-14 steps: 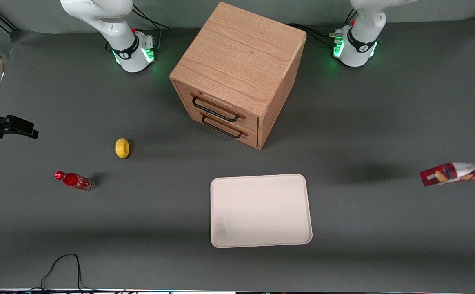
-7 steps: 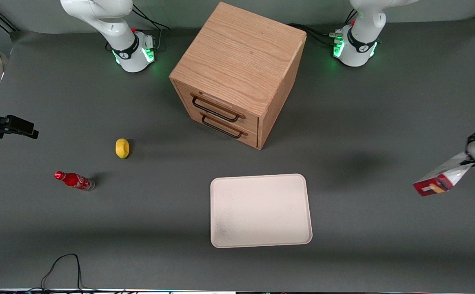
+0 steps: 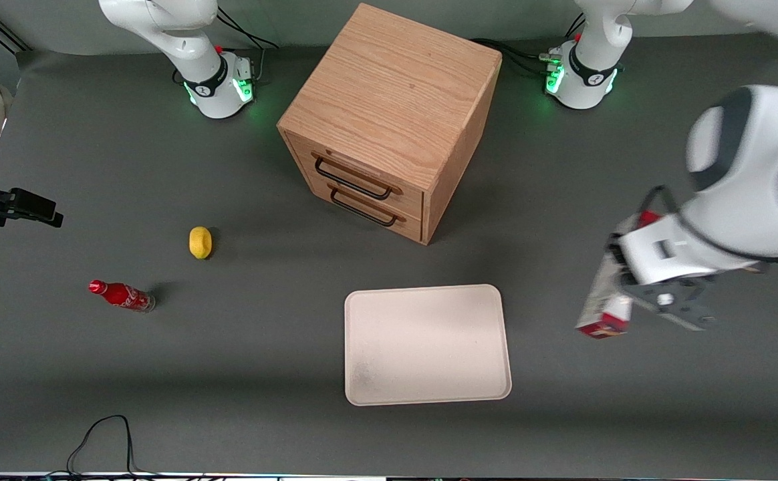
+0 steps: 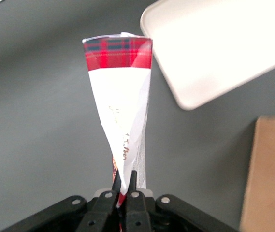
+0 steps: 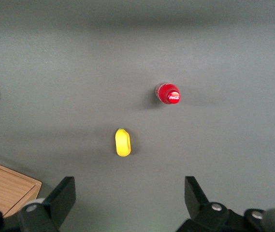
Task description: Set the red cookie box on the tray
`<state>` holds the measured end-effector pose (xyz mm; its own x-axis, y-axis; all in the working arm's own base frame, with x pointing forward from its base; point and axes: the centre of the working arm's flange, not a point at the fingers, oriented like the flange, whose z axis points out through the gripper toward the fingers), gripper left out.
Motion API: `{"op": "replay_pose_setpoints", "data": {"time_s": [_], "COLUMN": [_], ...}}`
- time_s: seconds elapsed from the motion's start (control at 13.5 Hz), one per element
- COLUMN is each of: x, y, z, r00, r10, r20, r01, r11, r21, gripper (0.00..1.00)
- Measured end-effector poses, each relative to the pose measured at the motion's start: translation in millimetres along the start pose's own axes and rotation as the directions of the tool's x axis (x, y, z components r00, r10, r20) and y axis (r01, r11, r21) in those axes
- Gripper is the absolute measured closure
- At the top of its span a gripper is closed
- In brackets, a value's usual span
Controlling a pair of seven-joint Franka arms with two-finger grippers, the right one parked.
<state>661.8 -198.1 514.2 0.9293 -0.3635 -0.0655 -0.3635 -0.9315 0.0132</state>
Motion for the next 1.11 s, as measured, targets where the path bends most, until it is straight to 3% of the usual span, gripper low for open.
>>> {"op": "replay_pose_setpoints", "data": {"time_s": [0.22, 0.37, 1.11], "x": [54, 80, 111], "y": [67, 69, 79], "z": [54, 102, 247], "r00": [0.980, 0.968, 0.898], "r10": [-0.189, -0.236, -0.435], "r20": [-0.059, -0.079, -0.057], "r01": [0.184, 0.228, 0.423], "r11": [0.980, 0.968, 0.893], "r21": [-0.078, -0.108, -0.157], "gripper": [0.97, 0.97, 0.97]}}
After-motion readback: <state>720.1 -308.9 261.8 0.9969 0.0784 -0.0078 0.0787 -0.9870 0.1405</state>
